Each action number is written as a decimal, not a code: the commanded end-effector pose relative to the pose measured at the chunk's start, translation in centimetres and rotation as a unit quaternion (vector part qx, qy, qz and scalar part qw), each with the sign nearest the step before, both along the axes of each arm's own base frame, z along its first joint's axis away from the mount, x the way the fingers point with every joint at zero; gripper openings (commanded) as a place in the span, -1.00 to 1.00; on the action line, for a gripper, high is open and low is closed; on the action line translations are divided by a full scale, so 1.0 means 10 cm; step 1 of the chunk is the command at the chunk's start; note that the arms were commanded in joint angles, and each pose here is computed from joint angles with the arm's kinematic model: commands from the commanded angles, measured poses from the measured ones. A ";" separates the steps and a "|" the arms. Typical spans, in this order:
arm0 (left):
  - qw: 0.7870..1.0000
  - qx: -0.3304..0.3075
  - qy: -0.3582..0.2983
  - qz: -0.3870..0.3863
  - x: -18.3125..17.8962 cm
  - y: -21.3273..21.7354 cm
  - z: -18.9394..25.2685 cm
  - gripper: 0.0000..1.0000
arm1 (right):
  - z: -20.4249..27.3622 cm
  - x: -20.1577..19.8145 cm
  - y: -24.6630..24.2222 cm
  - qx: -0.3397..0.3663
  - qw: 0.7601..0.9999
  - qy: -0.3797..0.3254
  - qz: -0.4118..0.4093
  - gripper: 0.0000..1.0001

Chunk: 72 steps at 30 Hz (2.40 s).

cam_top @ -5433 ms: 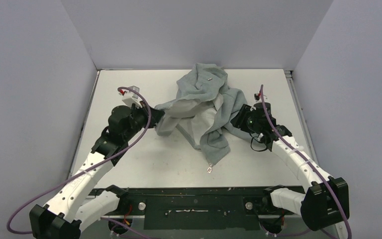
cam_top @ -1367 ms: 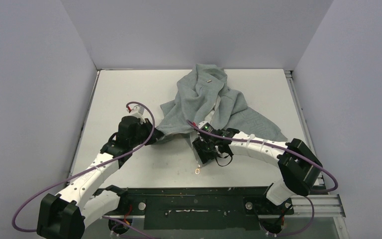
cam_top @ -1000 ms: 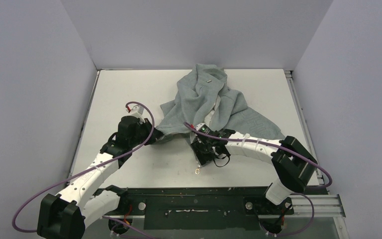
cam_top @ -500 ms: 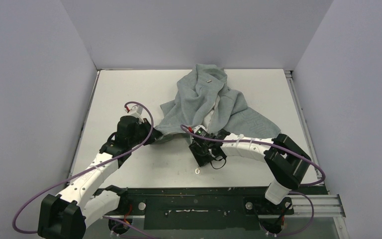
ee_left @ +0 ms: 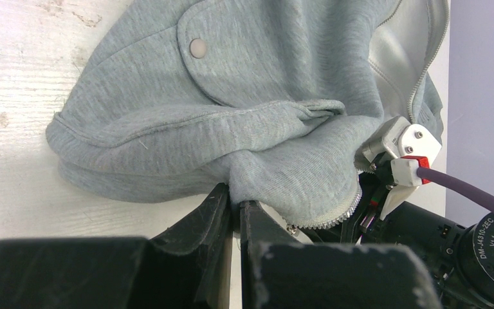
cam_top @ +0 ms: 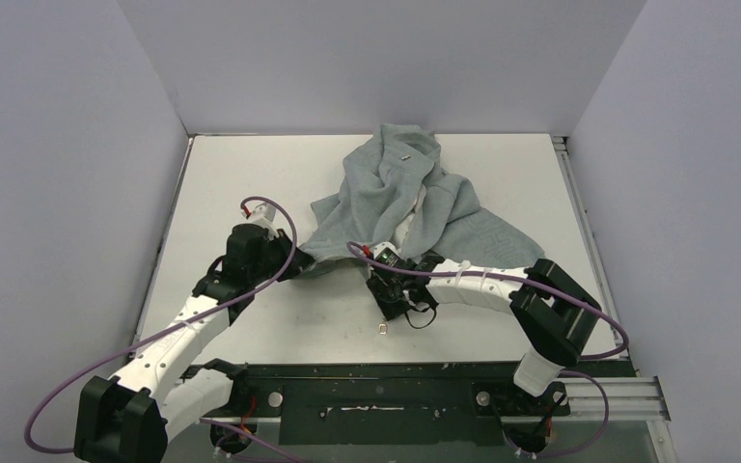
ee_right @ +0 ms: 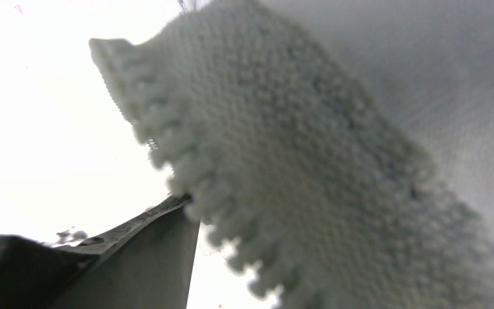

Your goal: Zip up the jacket

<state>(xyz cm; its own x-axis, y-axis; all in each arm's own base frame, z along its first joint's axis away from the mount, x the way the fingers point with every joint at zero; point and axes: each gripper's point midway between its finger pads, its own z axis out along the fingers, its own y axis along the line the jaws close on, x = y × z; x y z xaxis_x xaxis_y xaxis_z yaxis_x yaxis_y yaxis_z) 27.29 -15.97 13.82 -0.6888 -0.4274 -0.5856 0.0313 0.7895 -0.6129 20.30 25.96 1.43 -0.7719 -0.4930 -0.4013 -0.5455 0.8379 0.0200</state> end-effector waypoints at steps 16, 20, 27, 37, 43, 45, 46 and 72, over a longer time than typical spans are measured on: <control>1.000 -0.007 -0.014 0.007 -0.01 0.07 0.08 -1.00 | -0.57 -0.29 -0.23 -0.027 0.998 0.062 -0.021 -0.80; 1.000 -0.013 -0.014 0.004 0.00 0.05 0.10 -1.00 | -0.44 -0.25 -0.14 0.021 0.997 0.064 -0.026 -0.98; 0.999 -0.037 -0.027 -0.015 0.03 -0.05 0.20 -1.00 | -0.01 -0.12 0.05 0.167 0.985 0.037 -0.013 -1.00; 0.972 -0.189 -0.124 -0.064 0.03 -0.38 0.80 -1.00 | 0.54 -0.01 0.27 0.305 0.952 -0.010 0.020 -1.00; 0.952 -0.232 -0.188 -0.066 0.00 -0.37 1.18 -1.00 | 1.10 0.08 0.35 0.366 0.928 -0.065 0.018 -1.00; 0.946 -0.244 -0.202 -0.074 -0.02 -0.39 1.28 -1.00 | 1.30 0.12 0.36 0.383 0.920 -0.082 0.015 -1.00; 0.943 -0.249 -0.206 -0.078 -0.02 -0.40 1.33 -1.00 | 1.43 0.13 0.37 0.395 0.914 -0.094 0.015 -1.00; 0.878 -0.284 -0.377 -0.080 -0.05 -0.53 2.52 -1.00 | 3.31 0.44 0.29 0.456 0.750 -0.463 0.122 -1.00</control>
